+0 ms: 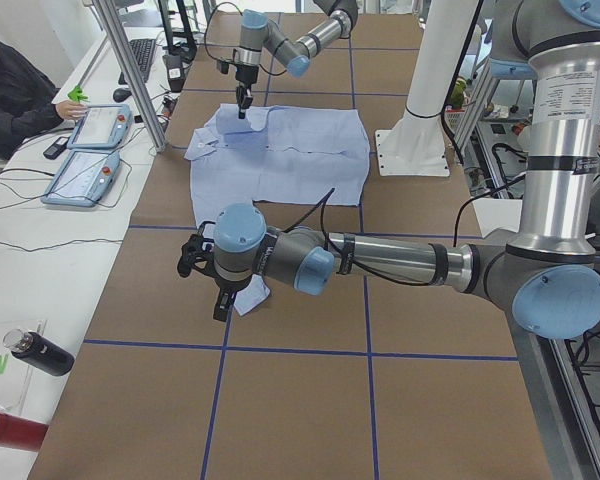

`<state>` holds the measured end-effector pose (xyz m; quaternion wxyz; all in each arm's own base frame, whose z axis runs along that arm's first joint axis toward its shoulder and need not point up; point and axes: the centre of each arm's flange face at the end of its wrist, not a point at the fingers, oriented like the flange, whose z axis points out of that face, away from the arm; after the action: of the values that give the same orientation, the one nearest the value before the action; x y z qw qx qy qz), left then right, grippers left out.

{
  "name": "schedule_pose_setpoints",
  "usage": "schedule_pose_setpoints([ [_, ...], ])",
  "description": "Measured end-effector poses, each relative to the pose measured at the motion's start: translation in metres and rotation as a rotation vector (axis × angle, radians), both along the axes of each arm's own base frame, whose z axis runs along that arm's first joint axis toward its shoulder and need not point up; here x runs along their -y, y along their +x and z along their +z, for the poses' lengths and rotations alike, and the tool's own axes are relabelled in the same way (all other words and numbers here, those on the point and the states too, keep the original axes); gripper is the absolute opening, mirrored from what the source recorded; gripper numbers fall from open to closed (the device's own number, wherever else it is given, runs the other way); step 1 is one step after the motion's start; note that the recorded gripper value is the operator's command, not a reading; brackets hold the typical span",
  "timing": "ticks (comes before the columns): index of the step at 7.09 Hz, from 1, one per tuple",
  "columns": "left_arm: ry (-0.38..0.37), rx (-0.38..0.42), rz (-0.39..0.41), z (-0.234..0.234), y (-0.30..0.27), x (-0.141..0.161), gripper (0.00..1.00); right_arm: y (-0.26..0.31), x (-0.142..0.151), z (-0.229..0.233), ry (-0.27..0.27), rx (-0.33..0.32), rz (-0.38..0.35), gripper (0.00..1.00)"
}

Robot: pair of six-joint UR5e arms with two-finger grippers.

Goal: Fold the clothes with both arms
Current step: 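Lay the sleeve across the shirt front with the right gripper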

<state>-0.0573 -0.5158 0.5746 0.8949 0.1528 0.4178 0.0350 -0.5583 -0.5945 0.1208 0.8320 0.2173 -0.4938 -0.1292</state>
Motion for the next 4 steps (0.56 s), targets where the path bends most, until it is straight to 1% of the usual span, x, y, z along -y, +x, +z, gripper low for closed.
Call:
schedule_pose_setpoints([
  [2, -0.001, 0.000, 0.000, 0.000, 0.000, 0.000, 0.99, -0.043, -0.005, 0.000, 0.002, -0.056, 0.020, 0.00],
  [4, -0.001, -0.001, 0.000, 0.000, 0.000, 0.000, 0.99, -0.070, -0.012, -0.006, 0.014, -0.086, 0.037, 0.00],
])
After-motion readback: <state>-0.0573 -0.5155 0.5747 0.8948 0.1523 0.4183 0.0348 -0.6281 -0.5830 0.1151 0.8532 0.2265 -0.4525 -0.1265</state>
